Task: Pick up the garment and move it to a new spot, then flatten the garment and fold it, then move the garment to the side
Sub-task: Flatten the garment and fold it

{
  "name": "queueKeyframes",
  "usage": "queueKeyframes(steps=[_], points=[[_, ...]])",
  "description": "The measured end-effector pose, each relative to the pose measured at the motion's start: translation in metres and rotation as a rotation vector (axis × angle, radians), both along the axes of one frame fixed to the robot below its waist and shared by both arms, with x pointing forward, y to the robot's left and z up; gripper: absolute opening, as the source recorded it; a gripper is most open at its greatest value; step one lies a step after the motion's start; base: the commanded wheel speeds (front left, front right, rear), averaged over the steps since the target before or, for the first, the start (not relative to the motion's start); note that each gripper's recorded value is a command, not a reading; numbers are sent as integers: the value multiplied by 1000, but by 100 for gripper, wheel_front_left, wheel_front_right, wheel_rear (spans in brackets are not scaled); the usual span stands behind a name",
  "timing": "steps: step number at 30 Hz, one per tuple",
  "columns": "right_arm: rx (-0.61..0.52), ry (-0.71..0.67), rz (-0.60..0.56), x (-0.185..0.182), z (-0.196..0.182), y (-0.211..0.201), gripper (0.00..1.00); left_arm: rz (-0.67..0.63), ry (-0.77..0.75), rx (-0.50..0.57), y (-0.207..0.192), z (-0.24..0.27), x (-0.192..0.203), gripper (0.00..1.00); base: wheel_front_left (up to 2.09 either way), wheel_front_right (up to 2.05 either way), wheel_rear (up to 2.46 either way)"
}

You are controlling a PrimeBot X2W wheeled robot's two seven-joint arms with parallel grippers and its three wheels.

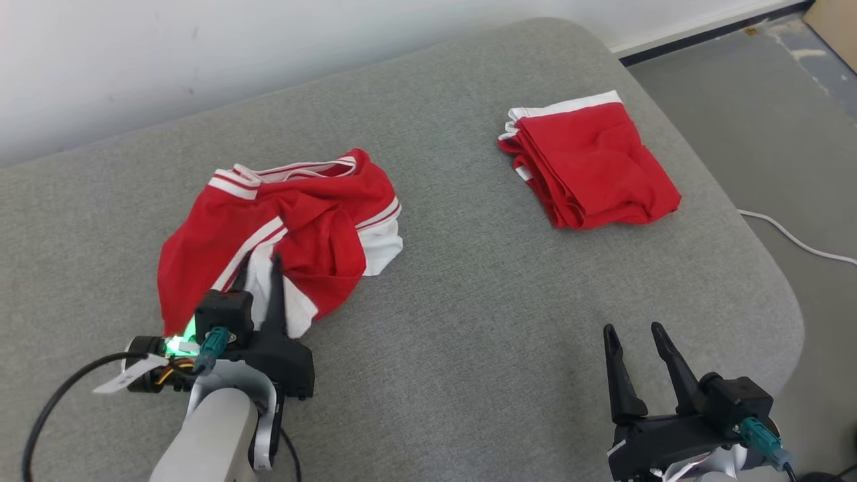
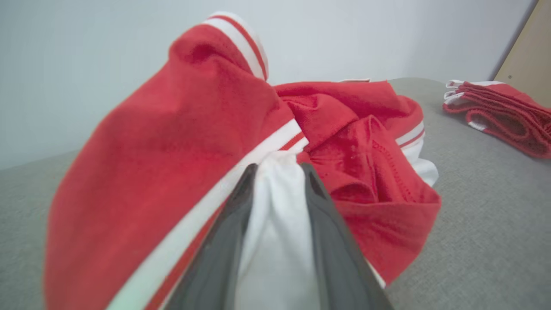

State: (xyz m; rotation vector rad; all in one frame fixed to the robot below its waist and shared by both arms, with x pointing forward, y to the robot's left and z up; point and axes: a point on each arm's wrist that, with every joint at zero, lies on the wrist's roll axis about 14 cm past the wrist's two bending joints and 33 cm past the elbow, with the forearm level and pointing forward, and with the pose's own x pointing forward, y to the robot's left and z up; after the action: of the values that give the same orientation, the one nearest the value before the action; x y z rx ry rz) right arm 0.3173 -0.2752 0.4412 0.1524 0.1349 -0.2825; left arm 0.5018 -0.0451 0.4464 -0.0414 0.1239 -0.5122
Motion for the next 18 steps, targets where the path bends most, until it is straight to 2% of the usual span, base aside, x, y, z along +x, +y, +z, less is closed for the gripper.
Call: queueKeyframes(steps=[5,9,14,18], points=[[5,-4,29,8,0,8,100,-3,-22,-91,-1,20,-2,0,0,0,0],[12,-11,54,13,0,15,100,-29,-96,-184,-7,57,-3,0,0,0,0],[16,-23,67,16,3,19,100,-84,-284,-329,-17,141,-5,0,0,0,0],[16,-36,79,17,6,22,100,-186,-454,-427,-30,213,-20,0,0,0,0]])
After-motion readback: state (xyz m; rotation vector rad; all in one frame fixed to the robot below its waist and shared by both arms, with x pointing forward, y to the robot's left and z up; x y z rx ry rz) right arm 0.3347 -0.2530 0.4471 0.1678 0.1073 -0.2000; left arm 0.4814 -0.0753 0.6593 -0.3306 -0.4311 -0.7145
